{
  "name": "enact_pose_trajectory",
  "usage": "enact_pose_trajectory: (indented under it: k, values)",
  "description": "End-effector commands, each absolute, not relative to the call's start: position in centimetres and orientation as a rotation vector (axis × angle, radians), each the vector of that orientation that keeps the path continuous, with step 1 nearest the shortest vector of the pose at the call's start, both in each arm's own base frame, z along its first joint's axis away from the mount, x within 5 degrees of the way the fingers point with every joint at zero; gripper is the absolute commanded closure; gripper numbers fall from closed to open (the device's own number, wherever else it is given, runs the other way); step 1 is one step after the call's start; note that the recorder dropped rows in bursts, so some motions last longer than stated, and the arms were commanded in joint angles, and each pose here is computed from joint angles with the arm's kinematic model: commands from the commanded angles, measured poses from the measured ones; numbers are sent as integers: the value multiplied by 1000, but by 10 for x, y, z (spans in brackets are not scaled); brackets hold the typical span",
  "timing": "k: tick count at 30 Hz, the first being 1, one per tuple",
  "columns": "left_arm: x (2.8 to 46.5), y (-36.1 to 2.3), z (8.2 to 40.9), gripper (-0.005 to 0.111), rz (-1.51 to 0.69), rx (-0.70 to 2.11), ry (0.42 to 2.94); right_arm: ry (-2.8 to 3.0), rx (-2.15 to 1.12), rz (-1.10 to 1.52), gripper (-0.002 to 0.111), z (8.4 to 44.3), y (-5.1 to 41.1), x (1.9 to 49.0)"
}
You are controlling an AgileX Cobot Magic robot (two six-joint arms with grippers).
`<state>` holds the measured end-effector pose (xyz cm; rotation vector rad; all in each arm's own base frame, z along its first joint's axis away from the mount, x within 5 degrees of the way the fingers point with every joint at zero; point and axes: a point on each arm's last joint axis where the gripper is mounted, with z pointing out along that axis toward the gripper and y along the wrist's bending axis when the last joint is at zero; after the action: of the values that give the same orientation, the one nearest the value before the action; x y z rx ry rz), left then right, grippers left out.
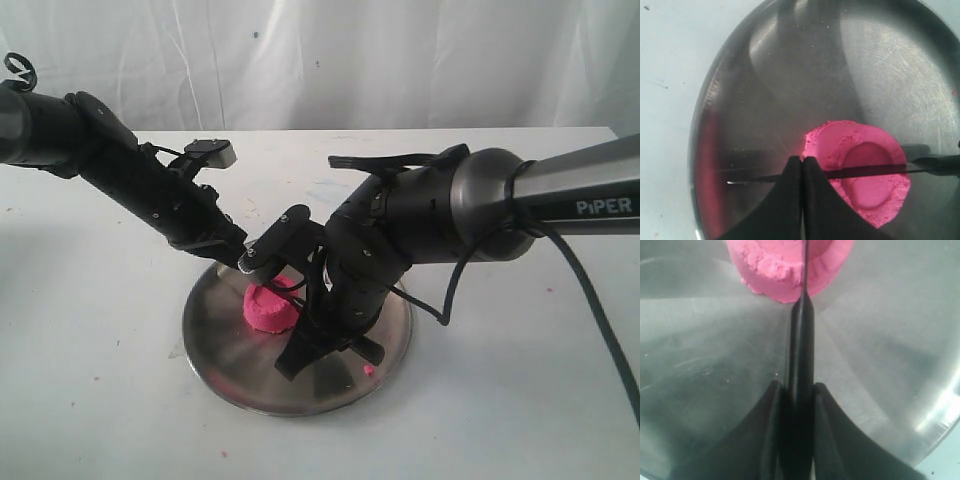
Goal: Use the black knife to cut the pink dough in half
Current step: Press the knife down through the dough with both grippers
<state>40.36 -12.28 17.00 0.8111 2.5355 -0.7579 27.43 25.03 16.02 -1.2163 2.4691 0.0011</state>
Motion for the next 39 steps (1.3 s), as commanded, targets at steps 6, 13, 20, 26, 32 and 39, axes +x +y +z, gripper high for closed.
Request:
enact_pose_trajectory:
  k: [6, 13, 20, 26, 32, 39]
  values:
    - [401, -128, 167, 107, -786, 824, 2547, 2473, -1205, 8, 108, 160, 251, 275]
    - [401, -130, 155, 107, -809, 828, 2574, 2462, -1198, 13, 108, 166, 250, 275]
    - [401, -131, 149, 107, -821, 832, 2591, 2462, -1197, 13, 108, 167, 250, 274]
    - [401, -131, 149, 107, -821, 832, 2591, 2462, -1197, 13, 108, 167, 250, 274]
    - [401, -131, 150, 107, -821, 834, 2587, 2456, -1196, 17, 108, 166, 251, 275]
    - [400, -130, 165, 107, -808, 839, 2554, 2499, -1217, -6, 108, 150, 251, 276]
